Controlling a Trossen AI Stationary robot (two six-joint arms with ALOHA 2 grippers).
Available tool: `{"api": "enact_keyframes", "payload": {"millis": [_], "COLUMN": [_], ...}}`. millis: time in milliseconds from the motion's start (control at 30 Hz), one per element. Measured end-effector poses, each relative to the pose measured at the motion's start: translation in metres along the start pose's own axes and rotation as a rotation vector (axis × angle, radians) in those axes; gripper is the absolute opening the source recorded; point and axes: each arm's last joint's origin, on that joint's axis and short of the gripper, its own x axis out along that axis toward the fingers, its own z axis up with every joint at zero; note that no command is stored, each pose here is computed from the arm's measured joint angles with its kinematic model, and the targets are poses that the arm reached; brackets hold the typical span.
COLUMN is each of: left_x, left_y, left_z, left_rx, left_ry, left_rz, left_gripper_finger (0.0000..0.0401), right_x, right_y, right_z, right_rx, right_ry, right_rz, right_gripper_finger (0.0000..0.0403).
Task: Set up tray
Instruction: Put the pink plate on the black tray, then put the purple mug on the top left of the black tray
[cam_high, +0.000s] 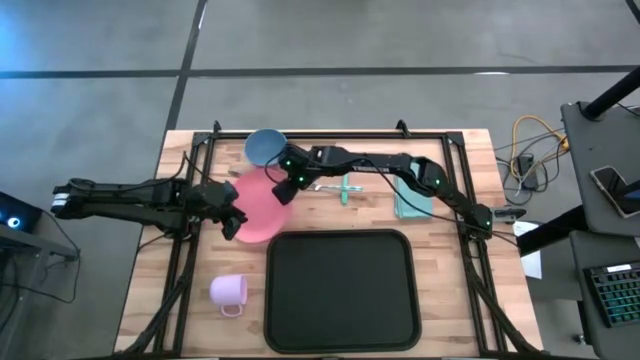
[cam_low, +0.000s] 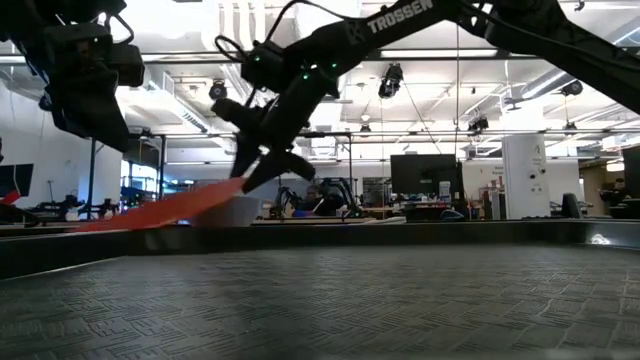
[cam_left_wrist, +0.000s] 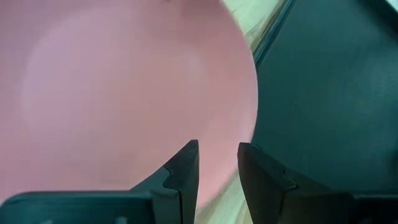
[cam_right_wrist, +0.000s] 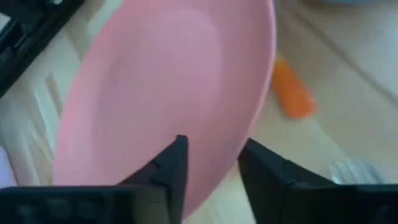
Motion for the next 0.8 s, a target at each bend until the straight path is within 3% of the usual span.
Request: {"api": "enact_keyframes", "payload": {"millis": [133, 333, 433, 567, 667, 800], "left_x": [0.000, 0.000, 0.000, 0.000, -0.004, -0.015], "left_y": [0.000, -0.001, -0.002, -0.003, -0.005, -0.013], "left_z": [0.000, -0.001, -0.003, -0.003, -0.002, 0.003], "left_rx": [-0.008, -0.022, -0.025, -0.071, -0.133, -0.139], "left_ry": [0.000, 0.037, 0.077, 0.095, 0.131, 0.201], "left_rz": [0.000, -0.042, -0.087, -0.106, -0.127, -0.166], "left_gripper_finger": [0.0092, 0.0092, 0.0092, 0.0092, 0.0089, 0.0071], "right_x": [0.019, 0.006, -0.011, -0.037, -0.041, -0.042], "right_y": [0.007, 0.013, 0.020, 0.028, 0.024, 0.022], "right_z": [-0.010, -0.005, 0.001, 0.005, 0.000, -0.010], "right_rx": [0.010, -0.059, -0.132, -0.142, -0.138, -0.225], "right_ry": [0.006, 0.010, 0.000, 0.031, 0.103, 0.192], "right_rz": [0.024, 0.015, 0.017, 0.004, -0.037, -0.073], "right_gripper_finger": [0.0182, 0.0224, 0.0233, 0.0237, 0.0235, 0.0230]}}
